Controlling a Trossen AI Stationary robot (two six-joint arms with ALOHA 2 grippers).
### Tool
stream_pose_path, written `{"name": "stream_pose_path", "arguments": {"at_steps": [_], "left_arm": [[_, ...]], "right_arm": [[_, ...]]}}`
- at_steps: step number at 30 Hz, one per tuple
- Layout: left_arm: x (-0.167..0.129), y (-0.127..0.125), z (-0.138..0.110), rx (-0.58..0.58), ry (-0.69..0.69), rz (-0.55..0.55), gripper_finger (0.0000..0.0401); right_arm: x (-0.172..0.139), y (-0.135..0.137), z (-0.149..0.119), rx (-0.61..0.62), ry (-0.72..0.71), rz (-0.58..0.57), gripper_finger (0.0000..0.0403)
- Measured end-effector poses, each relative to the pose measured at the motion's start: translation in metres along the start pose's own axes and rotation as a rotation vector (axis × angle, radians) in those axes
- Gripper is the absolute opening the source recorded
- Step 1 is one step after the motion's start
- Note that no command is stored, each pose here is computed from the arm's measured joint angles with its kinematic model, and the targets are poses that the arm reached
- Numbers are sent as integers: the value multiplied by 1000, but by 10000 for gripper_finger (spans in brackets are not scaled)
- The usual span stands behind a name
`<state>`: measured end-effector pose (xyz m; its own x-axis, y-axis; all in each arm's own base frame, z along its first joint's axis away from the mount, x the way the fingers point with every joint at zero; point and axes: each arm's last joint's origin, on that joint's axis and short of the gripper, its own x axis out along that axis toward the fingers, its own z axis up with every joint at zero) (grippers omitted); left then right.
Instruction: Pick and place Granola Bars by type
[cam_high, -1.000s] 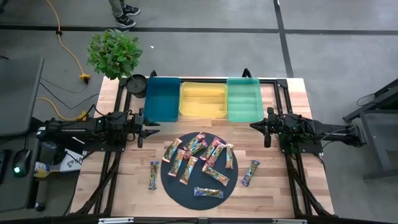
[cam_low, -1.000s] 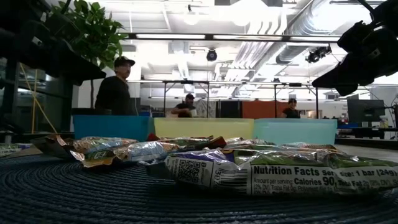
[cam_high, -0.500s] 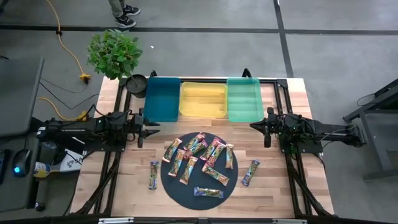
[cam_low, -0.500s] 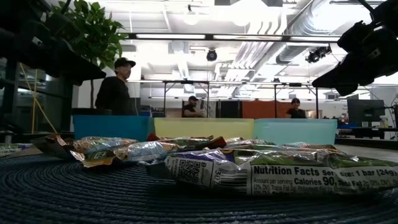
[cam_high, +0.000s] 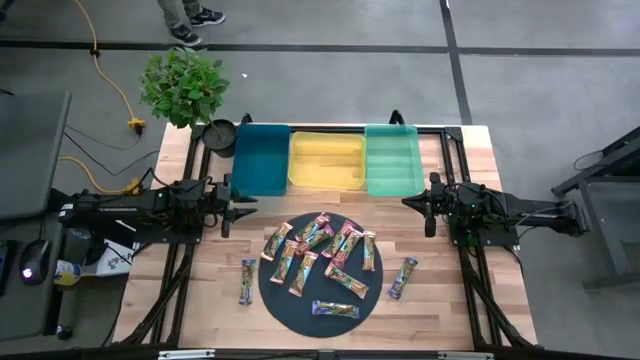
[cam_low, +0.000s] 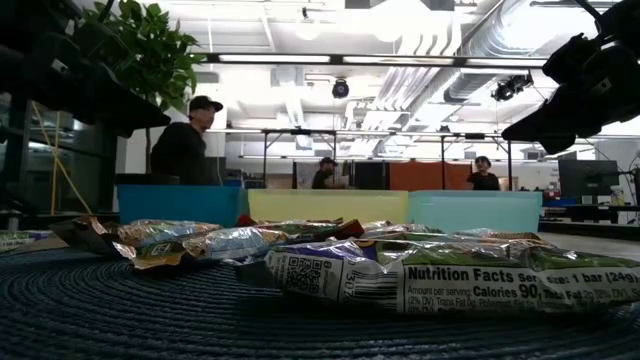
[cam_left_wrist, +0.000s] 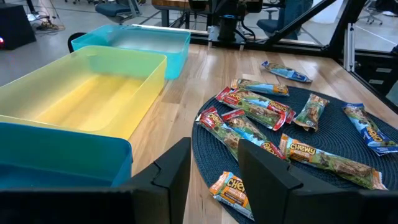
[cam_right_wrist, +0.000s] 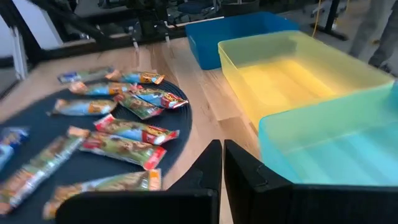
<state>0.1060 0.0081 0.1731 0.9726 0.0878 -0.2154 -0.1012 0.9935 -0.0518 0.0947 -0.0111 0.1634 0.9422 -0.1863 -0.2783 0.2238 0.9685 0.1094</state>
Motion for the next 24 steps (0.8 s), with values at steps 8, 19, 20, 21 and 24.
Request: {"name": "stream_pose_path", "arguments": {"at_steps": [8,19,20,21,24], "left_arm": [[0,0,0,0,0,0,131],[0,0,0,0,0,0,131],[0,0,0,0,0,0,131],[0,0,0,0,0,0,131],[0,0,0,0,1,0,131]], "right_arm": [[0,-2,3,-405,-17,-98,0],[0,0,3,-204,-28,-4,0],[0,1,3,-151,-34,16,0],[0,1,4,-98,-43,33,0],[0,3,7,44,-61,67,0]]}}
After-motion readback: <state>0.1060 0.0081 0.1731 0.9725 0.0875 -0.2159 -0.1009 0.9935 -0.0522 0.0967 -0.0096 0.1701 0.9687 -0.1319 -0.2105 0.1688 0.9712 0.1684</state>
